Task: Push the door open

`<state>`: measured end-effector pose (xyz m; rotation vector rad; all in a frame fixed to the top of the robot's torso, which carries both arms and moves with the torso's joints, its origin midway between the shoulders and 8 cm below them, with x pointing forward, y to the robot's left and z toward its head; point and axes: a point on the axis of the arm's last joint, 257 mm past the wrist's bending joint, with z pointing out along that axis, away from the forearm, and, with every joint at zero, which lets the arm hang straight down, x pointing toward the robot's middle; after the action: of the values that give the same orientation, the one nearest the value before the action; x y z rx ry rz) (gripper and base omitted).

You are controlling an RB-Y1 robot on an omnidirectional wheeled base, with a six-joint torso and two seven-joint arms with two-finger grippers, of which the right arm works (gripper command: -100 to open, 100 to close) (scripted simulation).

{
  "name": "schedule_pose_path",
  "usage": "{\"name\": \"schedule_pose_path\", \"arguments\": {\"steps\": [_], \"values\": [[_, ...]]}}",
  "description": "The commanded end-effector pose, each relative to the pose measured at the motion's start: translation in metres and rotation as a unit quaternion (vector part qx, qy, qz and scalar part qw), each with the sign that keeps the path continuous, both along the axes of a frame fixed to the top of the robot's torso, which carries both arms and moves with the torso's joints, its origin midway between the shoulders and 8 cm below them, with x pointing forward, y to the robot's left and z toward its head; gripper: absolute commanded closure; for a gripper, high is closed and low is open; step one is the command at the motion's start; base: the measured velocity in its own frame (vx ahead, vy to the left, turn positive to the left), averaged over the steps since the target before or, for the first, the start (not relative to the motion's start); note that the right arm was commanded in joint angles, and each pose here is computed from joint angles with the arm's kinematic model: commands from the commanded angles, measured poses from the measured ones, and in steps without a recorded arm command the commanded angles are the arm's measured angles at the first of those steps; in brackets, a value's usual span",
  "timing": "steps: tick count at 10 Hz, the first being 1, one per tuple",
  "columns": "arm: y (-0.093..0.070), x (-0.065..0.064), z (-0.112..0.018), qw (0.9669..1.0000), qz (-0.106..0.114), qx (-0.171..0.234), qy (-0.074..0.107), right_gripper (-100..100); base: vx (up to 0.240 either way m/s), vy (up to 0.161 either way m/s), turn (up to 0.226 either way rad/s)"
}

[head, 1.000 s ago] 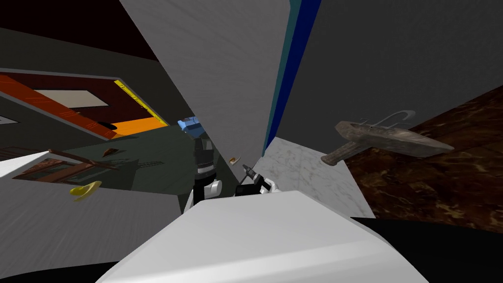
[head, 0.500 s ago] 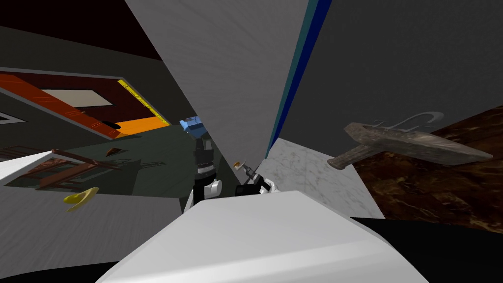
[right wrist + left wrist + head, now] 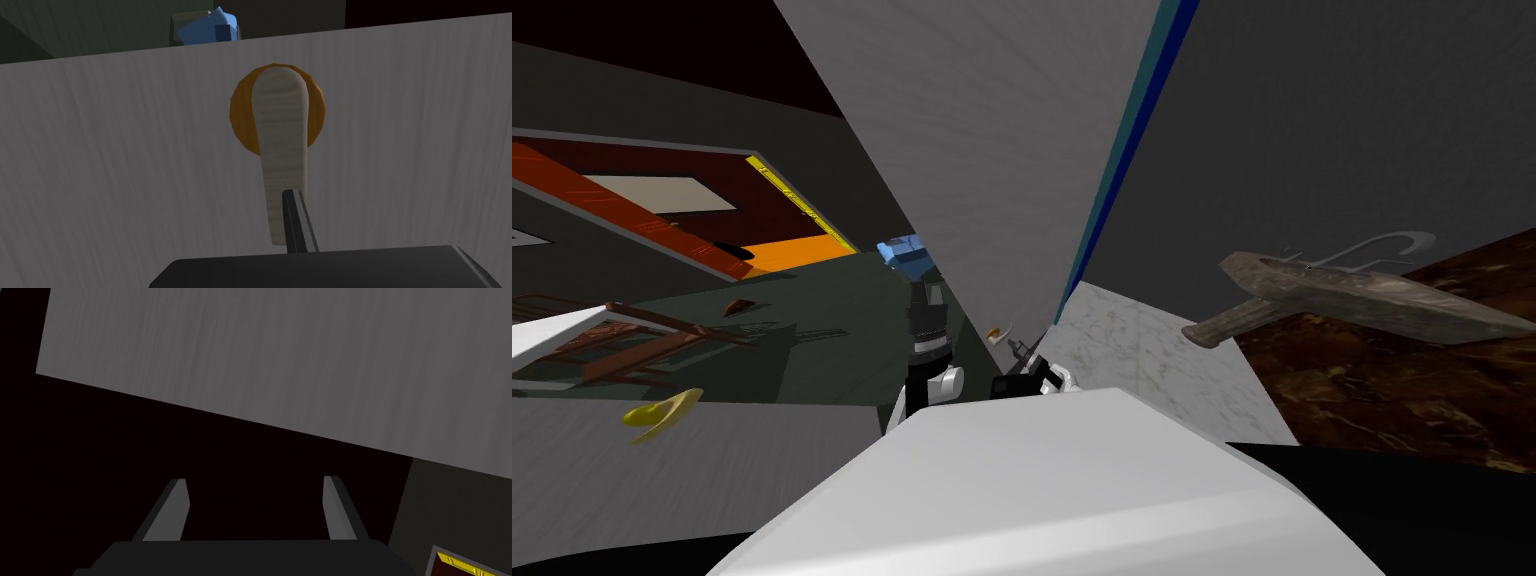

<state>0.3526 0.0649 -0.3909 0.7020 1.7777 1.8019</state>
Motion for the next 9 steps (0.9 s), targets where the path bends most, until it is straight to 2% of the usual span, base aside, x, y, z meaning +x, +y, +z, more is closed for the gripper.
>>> {"name": "schedule_pose_path", "arguments": {"steps": [1, 4, 5, 8, 9], "values": [[0.000, 0.000, 0.000, 1.0000, 0.000, 0.000, 0.000, 100, -0.018, -0.023, 0.001], [0.000, 0.000, 0.000, 1.0000, 0.000, 0.000, 0.000, 100, -0.006, -0.007, 0.000], [-0.009, 0.010, -0.001, 0.9999, -0.017, -0.004, 0.000, -100, -0.154, -0.012, -0.207], [-0.018, 0.021, -0.001, 0.9993, -0.037, -0.006, 0.000, -100, -0.227, -0.030, -0.096], [-0.015, 0.018, -0.001, 0.9995, -0.031, -0.005, 0.000, -100, -0.094, -0.018, -0.022]]}}
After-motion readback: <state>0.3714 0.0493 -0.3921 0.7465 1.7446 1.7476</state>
